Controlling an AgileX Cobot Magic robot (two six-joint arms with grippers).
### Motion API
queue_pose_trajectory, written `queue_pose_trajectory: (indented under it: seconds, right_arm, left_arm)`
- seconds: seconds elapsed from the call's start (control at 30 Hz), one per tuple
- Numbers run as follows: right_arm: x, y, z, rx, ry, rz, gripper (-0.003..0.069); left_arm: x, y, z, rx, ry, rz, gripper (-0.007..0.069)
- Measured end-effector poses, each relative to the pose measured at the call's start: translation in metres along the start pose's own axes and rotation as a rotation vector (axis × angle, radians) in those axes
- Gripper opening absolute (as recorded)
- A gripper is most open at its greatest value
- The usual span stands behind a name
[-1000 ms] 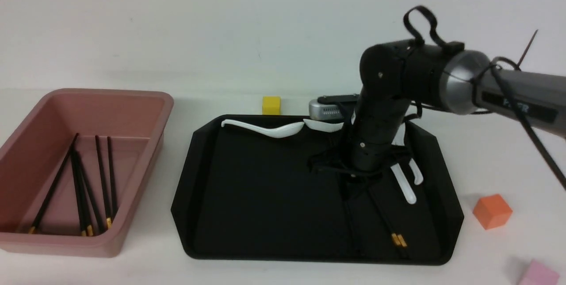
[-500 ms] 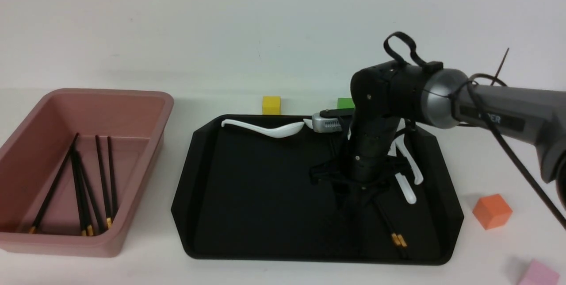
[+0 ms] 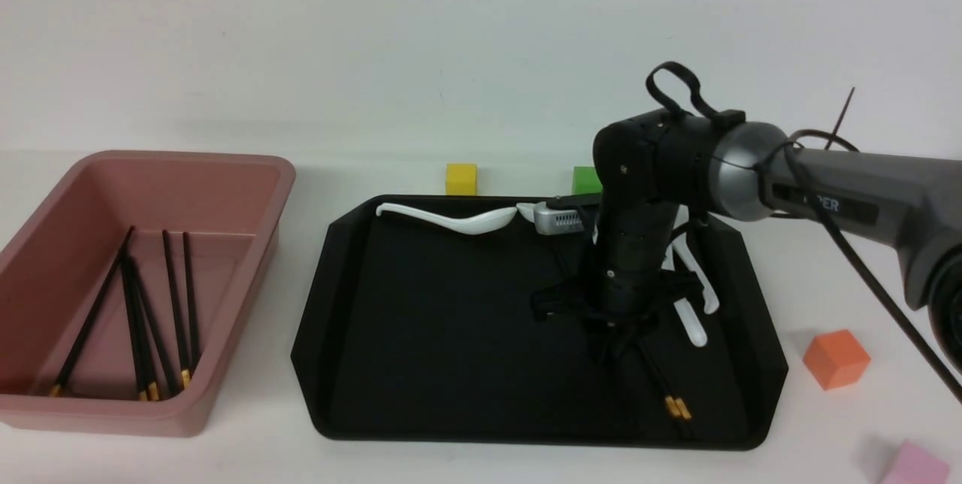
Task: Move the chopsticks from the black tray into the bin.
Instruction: Use the right arm to grab a pair of chopsticks, then use the right arm to put the chopsticks into the lunch box
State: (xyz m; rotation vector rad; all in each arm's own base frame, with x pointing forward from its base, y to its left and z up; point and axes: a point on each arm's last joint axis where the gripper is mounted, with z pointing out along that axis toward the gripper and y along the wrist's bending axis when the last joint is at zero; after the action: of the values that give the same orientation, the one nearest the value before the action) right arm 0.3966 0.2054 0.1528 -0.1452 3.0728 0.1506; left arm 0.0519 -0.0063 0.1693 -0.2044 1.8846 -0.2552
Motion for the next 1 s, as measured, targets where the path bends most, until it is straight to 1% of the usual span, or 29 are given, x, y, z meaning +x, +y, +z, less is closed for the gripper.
queue_pose_trajectory:
  seconds: [0.23, 0.4, 0.5, 0.6, 0.73, 0.87, 0.93, 0.97, 1.0]
  right_arm:
    - [0.003, 0.0, -0.004, 0.013, 0.05, 0.0, 0.0106]
    - [0.005, 0.001, -0.019, 0.016, 0.082, -0.027, 0.0106]
    - [0.002, 0.004, -0.035, -0.006, 0.045, -0.046, 0.0106]
    - [-0.001, 0.01, -0.055, -0.064, 0.003, -0.071, 0.0106]
    - [-0.002, 0.019, -0.076, -0.154, -0.025, -0.072, 0.0106]
    - [-0.004, 0.043, -0.115, -0.393, -0.08, -0.106, 0.0106]
    - [-0.006, 0.058, -0.13, -0.516, -0.141, -0.143, 0.0106]
    - [-0.006, 0.061, -0.132, -0.539, -0.147, -0.145, 0.0106]
    - [-0.007, 0.071, -0.138, -0.593, -0.204, -0.178, 0.0106]
  left_arm:
    - [0.0, 0.0, 0.0, 0.0, 0.0, 0.0, 0.0148]
    - [0.0, 0.0, 0.0, 0.0, 0.0, 0.0, 0.0148]
    - [0.0, 0.0, 0.0, 0.0, 0.0, 0.0, 0.0148]
    - [0.0, 0.0, 0.0, 0.0, 0.0, 0.0, 0.0148]
    - [0.0, 0.0, 0.0, 0.0, 0.0, 0.0, 0.0151]
    - [0.0, 0.0, 0.0, 0.0, 0.0, 0.0, 0.0152]
    - [0.0, 0.0, 0.0, 0.0, 0.0, 0.0, 0.0152]
    - [0.0, 0.0, 0.0, 0.0, 0.0, 0.0, 0.0152]
    - [0.0, 0.0, 0.0, 0.0, 0.0, 0.0, 0.0152]
